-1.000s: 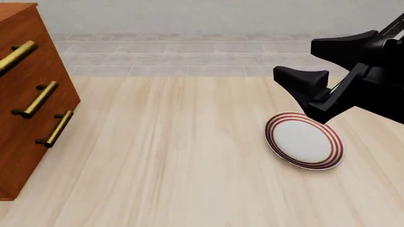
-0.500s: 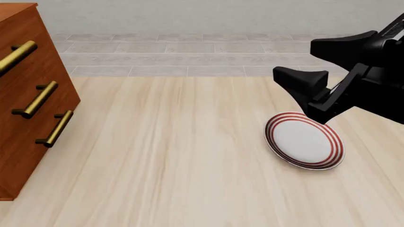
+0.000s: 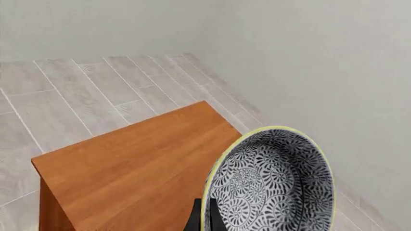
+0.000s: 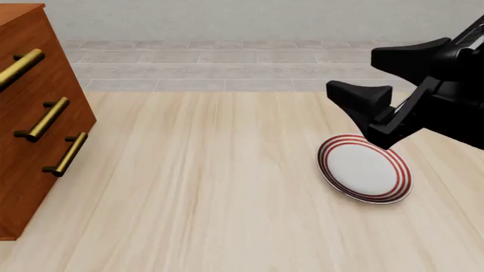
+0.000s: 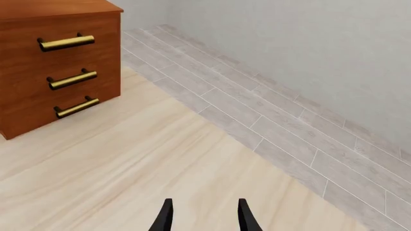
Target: Put the bowl on top of the cabinet.
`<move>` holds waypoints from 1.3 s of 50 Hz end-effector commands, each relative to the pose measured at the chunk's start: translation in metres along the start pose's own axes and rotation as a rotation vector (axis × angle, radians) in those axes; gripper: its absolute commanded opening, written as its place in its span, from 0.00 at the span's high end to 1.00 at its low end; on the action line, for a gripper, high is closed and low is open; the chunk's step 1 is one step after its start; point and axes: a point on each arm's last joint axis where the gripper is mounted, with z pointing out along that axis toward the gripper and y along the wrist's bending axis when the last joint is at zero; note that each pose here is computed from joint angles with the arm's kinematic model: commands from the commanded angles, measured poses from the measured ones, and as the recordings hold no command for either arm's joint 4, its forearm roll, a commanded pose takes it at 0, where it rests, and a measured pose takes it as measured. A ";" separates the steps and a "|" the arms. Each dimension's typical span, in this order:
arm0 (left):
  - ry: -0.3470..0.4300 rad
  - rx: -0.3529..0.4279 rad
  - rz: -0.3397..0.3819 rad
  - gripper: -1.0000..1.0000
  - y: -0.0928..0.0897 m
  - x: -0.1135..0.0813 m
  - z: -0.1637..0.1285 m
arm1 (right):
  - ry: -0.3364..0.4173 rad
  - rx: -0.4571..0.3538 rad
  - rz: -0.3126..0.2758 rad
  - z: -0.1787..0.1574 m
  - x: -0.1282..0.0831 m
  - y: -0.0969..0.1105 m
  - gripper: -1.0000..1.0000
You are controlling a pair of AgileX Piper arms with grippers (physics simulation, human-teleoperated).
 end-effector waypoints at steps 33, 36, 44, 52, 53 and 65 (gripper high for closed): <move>0.045 -0.042 -0.073 1.00 0.018 0.025 0.024 | 0.004 -0.006 -0.002 0.002 0.001 0.001 0.00; 0.045 -0.044 -0.075 1.00 0.018 0.026 0.024 | 0.004 -0.006 -0.002 0.002 0.001 0.001 0.00; 0.055 -0.049 -0.084 1.00 0.020 0.031 0.027 | 0.005 -0.008 -0.003 0.003 0.002 0.002 0.00; 0.056 -0.058 -0.089 0.00 0.021 0.028 0.025 | 0.005 -0.010 -0.005 0.003 0.002 0.002 0.00; 0.052 -0.060 -0.091 0.00 0.022 0.028 0.024 | 0.006 -0.011 -0.006 0.003 0.002 0.002 0.00; -0.001 -0.079 -0.088 0.00 0.024 0.010 0.013 | 0.007 -0.013 -0.007 0.003 0.003 0.003 0.00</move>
